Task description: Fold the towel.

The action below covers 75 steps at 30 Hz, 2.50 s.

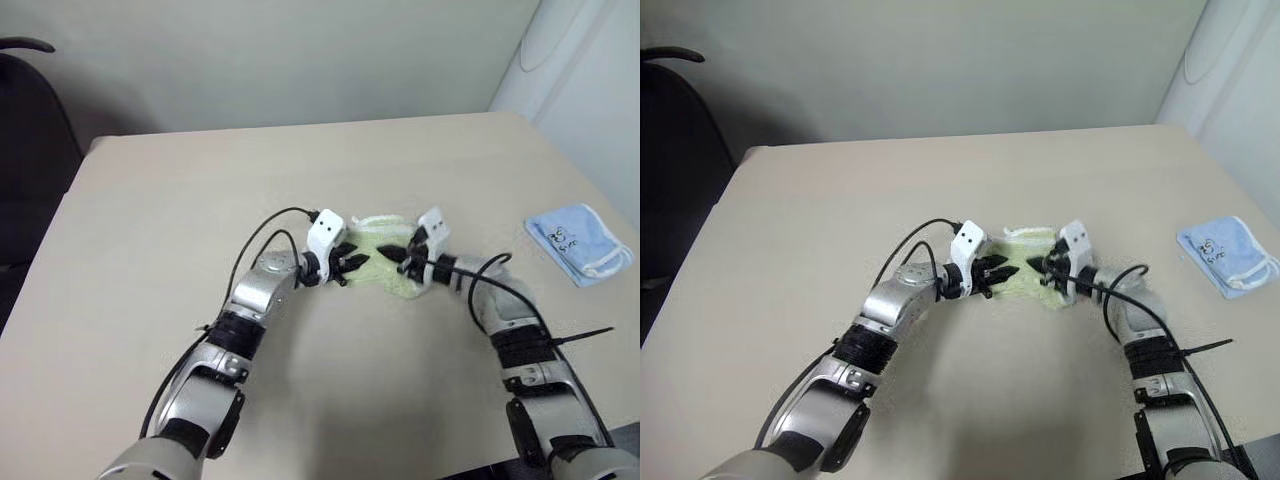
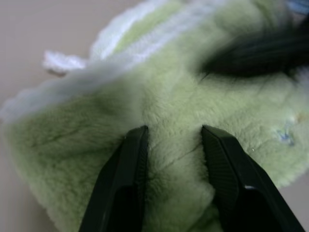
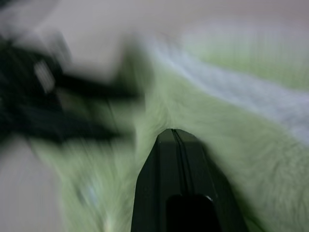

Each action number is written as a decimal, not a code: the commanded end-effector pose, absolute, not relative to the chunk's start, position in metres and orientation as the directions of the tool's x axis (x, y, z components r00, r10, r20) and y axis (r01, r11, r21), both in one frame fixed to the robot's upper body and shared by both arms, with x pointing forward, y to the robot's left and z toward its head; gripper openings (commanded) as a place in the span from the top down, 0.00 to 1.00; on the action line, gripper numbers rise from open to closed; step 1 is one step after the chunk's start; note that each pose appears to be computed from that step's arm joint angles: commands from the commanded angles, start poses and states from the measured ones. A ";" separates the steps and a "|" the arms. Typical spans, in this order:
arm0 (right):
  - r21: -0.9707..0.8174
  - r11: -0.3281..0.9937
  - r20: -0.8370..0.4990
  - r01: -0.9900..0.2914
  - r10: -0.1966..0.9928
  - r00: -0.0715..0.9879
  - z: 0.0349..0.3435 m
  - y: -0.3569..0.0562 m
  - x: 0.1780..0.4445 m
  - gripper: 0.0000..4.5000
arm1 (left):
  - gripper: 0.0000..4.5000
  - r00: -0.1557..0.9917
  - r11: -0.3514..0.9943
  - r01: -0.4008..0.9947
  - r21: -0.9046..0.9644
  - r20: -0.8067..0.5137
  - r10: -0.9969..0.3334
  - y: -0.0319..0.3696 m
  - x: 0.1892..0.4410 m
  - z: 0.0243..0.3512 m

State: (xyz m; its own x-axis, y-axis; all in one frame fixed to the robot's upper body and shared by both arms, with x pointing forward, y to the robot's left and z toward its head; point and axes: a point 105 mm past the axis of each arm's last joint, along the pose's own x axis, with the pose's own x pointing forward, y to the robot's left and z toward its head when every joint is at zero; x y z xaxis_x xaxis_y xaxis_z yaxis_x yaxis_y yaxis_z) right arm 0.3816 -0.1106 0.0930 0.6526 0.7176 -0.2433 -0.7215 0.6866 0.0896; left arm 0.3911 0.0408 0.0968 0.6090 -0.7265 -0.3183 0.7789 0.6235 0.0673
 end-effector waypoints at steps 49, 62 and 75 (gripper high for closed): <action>0.276 0.572 -0.313 -0.772 0.813 0.490 0.116 -0.126 0.407 0.00 | 0.59 0.877 0.855 0.457 -0.245 -0.036 -0.480 0.173 0.300 0.134; 0.187 0.606 -0.258 -0.773 0.790 0.557 0.130 -0.144 0.409 0.00 | 0.50 0.836 0.765 0.517 -0.383 0.036 -0.547 0.155 0.308 0.150; 0.092 0.736 -0.159 -0.671 0.676 0.720 0.159 -0.189 0.403 0.00 | 0.00 0.639 0.613 0.611 -0.502 -0.145 -0.756 0.090 0.348 0.125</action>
State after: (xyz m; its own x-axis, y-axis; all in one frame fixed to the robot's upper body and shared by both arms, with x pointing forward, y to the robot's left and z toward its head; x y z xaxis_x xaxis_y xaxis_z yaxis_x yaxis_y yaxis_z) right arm 0.4021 -0.1800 0.1342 0.6840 0.6902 -0.2363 -0.6832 0.7196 0.1244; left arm 0.3452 0.0932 0.1231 0.6574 -0.7406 -0.1395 0.5971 0.6248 -0.5031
